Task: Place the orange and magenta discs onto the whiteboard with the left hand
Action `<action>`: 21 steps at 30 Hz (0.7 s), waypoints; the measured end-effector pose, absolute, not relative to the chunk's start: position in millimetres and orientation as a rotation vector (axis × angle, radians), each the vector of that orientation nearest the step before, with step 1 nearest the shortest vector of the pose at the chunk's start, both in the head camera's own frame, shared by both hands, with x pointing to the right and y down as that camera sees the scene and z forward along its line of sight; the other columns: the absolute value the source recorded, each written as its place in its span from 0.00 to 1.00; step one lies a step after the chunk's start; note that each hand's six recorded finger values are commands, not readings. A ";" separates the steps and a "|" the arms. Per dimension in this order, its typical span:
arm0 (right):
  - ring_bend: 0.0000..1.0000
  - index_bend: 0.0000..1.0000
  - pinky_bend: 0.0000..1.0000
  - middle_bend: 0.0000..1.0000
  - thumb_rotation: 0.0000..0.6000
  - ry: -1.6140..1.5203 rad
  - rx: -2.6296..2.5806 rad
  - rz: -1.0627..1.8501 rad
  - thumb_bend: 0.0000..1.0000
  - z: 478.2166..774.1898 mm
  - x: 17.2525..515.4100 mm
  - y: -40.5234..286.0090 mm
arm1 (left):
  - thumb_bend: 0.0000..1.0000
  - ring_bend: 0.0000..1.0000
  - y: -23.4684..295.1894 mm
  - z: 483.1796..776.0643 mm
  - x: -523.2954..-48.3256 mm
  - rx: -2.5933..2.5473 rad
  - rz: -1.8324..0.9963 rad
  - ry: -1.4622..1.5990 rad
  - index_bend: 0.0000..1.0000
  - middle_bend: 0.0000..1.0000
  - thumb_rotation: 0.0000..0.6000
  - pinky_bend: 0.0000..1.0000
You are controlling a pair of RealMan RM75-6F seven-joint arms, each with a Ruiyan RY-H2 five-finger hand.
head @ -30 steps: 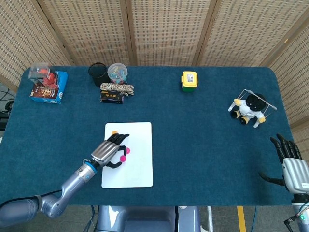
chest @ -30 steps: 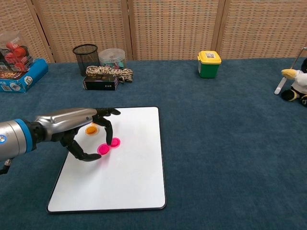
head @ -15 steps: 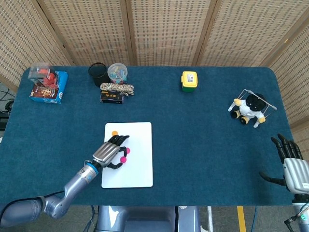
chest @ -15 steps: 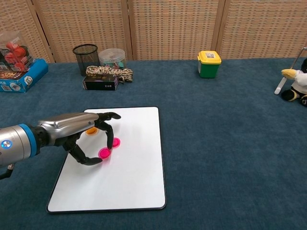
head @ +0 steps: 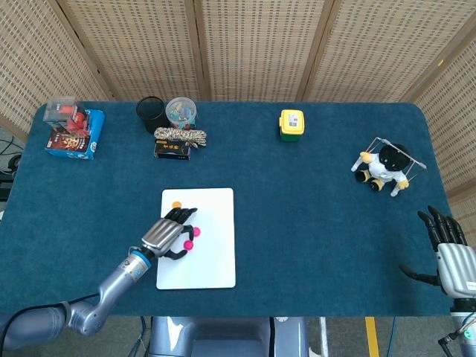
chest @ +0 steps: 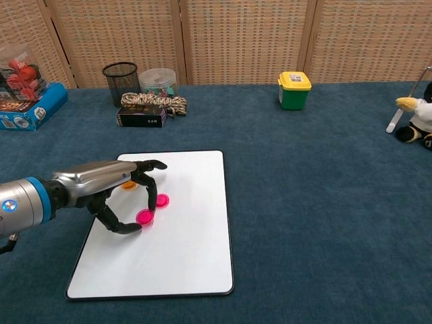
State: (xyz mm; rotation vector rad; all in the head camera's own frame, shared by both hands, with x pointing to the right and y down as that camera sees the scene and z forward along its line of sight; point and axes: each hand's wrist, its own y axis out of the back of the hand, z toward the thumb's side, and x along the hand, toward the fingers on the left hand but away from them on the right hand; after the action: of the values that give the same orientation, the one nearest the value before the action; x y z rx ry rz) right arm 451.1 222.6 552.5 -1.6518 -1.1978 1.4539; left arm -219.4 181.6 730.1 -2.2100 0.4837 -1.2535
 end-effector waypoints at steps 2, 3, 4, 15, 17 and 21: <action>0.00 0.00 0.00 0.00 1.00 -1.198 -1.652 1.454 0.00 552.5 451.1 222.6 | 0.32 0.00 181.7 729.6 -219.5 -2.208 -1.251 0.484 0.35 0.00 1.00 0.00; 0.00 0.00 0.00 0.00 1.00 -1.198 -1.652 1.453 0.00 552.4 451.1 222.6 | 0.31 0.00 181.6 729.4 -219.6 -2.207 -1.250 0.485 0.34 0.00 1.00 0.00; 0.00 0.00 0.00 0.00 1.00 -1.198 -1.652 1.453 0.00 552.3 451.0 222.6 | 0.31 0.00 181.3 729.0 -219.9 -2.207 -1.248 0.487 0.31 0.00 1.00 0.00; 0.00 0.00 0.00 0.00 1.00 -1.198 -1.653 1.453 0.00 552.4 451.0 222.5 | 0.31 0.00 180.0 721.5 -221.0 -2.221 -1.217 0.515 0.28 0.00 1.00 0.00; 0.00 0.00 0.00 0.00 1.00 -1.198 -1.653 1.453 0.00 552.4 451.1 222.5 | 0.31 0.00 179.7 714.8 -221.0 -2.229 -1.191 0.528 0.27 0.00 1.00 0.00; 0.00 0.00 0.00 0.00 1.00 -1.197 -1.653 1.449 0.00 552.1 450.8 222.2 | 0.24 0.00 173.6 692.6 -231.9 -2.208 -1.132 0.592 0.19 0.00 1.00 0.00</action>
State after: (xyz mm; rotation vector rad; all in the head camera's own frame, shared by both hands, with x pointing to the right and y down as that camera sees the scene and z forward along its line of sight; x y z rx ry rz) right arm 450.8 222.2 552.1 -1.6527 -1.1970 1.4488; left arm -231.9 173.6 692.6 -2.2079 0.5917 -1.1325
